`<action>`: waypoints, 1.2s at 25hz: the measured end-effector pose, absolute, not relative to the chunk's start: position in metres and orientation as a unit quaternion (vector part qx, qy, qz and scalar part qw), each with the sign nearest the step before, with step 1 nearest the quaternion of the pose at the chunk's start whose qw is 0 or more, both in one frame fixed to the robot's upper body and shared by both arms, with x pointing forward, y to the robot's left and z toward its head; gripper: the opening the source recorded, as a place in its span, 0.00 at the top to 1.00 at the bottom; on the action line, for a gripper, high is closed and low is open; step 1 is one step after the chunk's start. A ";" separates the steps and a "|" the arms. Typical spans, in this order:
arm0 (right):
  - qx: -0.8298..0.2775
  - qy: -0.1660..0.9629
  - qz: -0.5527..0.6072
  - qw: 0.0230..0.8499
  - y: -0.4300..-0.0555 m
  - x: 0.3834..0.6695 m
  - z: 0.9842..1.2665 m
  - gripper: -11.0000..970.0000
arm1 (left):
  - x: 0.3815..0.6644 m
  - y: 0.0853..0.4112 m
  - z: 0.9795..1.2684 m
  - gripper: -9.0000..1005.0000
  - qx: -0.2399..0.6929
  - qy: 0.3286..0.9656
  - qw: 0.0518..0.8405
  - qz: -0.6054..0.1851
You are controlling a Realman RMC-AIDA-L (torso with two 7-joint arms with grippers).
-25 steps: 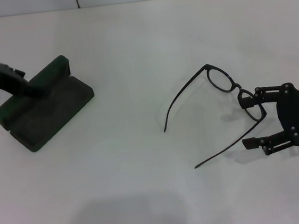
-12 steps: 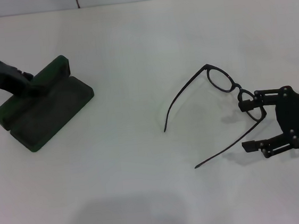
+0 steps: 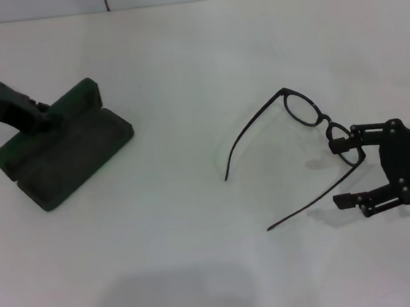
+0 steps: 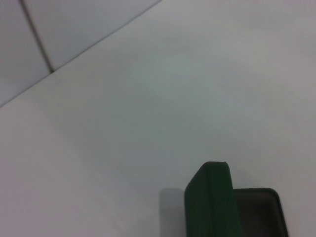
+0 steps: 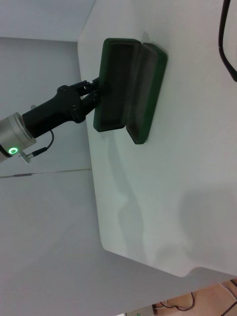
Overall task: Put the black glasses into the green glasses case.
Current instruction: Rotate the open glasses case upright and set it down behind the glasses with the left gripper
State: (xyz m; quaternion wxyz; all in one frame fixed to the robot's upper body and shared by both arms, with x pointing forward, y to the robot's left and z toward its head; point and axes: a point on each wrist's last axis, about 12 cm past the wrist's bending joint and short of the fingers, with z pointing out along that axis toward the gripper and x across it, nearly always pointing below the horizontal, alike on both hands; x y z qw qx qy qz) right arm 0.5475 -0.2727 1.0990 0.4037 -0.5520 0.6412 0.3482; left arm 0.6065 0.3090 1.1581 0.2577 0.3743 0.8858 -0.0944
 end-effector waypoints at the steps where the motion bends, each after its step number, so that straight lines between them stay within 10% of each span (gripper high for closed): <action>1: -0.552 0.642 0.348 0.404 -0.273 0.547 1.099 0.13 | 0.606 0.308 1.159 0.76 0.381 0.883 0.259 -0.095; 14: -0.547 0.643 0.357 0.399 -0.275 0.541 1.095 0.14 | 0.609 0.256 1.191 0.79 0.608 0.698 0.371 -0.075; 30: -0.544 0.647 0.365 0.389 -0.278 0.533 1.090 0.15 | 0.617 0.213 1.154 0.78 0.683 0.633 0.360 -0.056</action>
